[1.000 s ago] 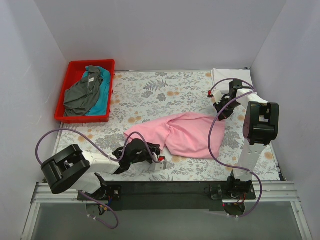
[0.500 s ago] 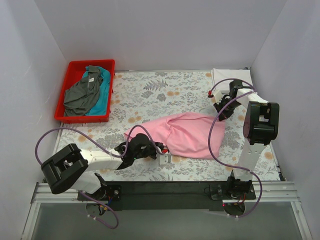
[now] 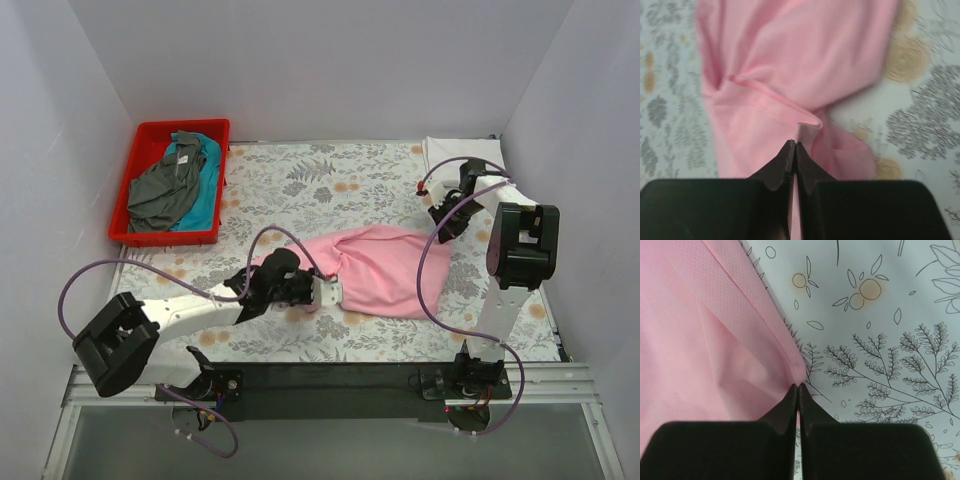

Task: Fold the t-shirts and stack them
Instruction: Flatten the tshirt out

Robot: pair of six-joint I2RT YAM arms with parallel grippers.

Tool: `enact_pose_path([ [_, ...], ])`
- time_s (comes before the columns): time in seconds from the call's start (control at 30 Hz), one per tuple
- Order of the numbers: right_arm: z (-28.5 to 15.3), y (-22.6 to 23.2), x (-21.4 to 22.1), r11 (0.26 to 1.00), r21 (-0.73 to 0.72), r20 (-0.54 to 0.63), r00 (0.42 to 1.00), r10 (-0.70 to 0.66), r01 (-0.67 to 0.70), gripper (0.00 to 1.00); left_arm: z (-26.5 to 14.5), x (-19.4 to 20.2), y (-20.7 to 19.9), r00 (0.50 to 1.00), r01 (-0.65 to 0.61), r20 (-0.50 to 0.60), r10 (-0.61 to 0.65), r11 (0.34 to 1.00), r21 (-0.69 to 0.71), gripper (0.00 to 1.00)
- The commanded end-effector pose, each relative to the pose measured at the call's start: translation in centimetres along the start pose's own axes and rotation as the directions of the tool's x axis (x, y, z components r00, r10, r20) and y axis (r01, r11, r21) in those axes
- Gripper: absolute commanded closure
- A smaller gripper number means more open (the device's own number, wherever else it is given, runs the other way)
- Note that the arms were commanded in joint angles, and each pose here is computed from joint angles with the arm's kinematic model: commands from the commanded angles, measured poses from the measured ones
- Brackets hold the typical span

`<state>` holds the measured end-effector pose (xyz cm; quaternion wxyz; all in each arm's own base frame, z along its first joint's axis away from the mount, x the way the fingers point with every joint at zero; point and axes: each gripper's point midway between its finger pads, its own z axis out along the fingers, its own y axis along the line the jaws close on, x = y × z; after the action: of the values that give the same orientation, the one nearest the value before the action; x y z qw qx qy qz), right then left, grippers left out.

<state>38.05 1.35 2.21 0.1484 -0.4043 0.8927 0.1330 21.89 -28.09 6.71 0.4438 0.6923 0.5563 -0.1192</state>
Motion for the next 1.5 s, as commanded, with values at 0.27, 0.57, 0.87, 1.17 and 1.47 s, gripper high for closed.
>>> enact_pose_path([
  [0.27, -12.3, -1.6, -7.3, 0.971, 0.228, 0.212, 0.969, -0.127, 0.077, 0.99, -12.9, -6.1, 20.0, 0.865, 0.5, 0.234, -0.444, 0.799, -0.334, 1.0],
  [0.57, -26.2, -1.0, -14.0, 0.854, 0.513, 0.382, 0.867, -0.32, 0.088, 0.99, -21.7, -5.9, 30.1, 0.788, 0.616, 0.422, -0.449, 0.577, -0.536, 1.0],
  [0.87, -45.8, 2.7, -18.4, 0.493, 0.856, 0.473, 0.62, -0.626, -0.155, 0.99, -33.9, -11.7, 38.8, 0.805, 0.58, 0.563, -0.188, 0.452, -0.677, 1.0],
  [1.17, -58.1, 12.7, -15.7, 0.275, 0.88, 0.427, 0.393, -0.814, -0.387, 0.99, -43.7, -19.1, 34.2, 0.771, 0.586, 0.636, 0.03, 0.36, -0.726, 1.0],
  [1.47, -62.9, 23.6, -8.9, 0.093, 0.872, 0.263, 0.302, -0.916, -0.48, 0.99, -51.9, -24.9, 22.2, 0.815, 0.474, 0.55, 0.181, 0.336, -0.814, 1.0],
])
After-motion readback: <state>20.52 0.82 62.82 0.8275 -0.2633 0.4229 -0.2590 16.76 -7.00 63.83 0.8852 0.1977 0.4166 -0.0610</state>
